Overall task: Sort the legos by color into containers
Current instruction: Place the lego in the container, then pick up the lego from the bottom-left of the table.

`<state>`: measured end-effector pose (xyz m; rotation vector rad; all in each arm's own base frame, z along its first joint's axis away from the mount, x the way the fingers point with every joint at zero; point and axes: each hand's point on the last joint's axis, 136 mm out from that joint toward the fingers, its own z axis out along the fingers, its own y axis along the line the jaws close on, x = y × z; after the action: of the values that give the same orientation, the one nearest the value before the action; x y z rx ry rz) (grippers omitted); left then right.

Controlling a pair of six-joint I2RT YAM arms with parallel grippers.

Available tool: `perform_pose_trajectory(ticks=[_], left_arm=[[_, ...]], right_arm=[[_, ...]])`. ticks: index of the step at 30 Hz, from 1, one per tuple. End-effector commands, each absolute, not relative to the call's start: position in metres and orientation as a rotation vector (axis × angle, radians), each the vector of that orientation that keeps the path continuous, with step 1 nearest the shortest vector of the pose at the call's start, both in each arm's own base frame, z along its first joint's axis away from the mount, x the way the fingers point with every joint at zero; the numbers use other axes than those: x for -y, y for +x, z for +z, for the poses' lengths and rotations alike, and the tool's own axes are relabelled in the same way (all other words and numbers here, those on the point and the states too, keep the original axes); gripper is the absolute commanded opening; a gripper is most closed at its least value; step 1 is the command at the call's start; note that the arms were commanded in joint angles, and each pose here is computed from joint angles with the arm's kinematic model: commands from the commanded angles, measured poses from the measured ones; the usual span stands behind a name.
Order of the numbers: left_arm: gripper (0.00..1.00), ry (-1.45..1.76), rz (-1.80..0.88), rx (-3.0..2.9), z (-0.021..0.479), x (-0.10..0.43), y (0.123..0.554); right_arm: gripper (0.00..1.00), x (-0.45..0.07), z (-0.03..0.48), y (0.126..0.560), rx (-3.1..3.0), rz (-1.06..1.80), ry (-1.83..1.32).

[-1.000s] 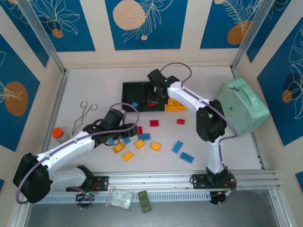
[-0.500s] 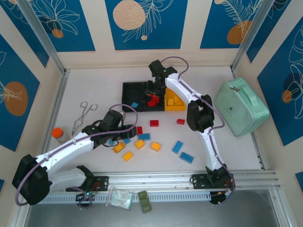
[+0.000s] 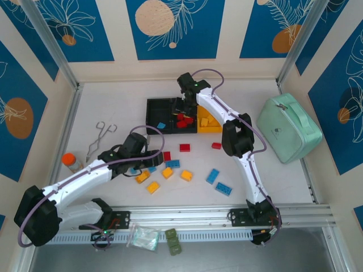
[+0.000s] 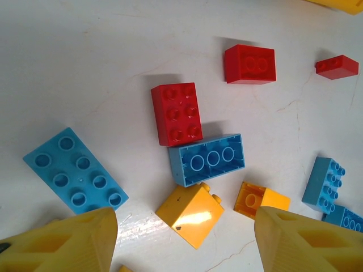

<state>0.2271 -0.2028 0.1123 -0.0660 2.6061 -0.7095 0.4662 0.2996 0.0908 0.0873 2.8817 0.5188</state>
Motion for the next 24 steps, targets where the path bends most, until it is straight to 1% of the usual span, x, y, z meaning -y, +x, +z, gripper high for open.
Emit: perform_pose_trajectory(ticks=[1,6,15,20,24], left_arm=[[0.65,-0.092,-0.706,-2.615,0.111,0.196,0.224],[0.65,-0.11,-0.675,-2.63,0.11,0.19,0.221],[0.65,-0.165,-0.56,-2.673,0.104,0.171,0.213],[0.65,-0.198,-0.493,-2.677,0.106,0.156,0.209],[0.65,-0.232,-0.39,-2.705,0.103,0.139,0.205]], right_arm=[[0.48,-0.304,0.122,0.455,-2.843,0.559,0.044],[0.48,-0.302,0.141,0.442,-2.797,0.577,0.023],[0.48,-0.295,0.168,0.405,-2.739,0.607,-0.022],[0.48,-0.289,0.169,0.377,-2.744,0.616,-0.052],[0.48,-0.285,0.168,0.351,-2.745,0.63,-0.088]])
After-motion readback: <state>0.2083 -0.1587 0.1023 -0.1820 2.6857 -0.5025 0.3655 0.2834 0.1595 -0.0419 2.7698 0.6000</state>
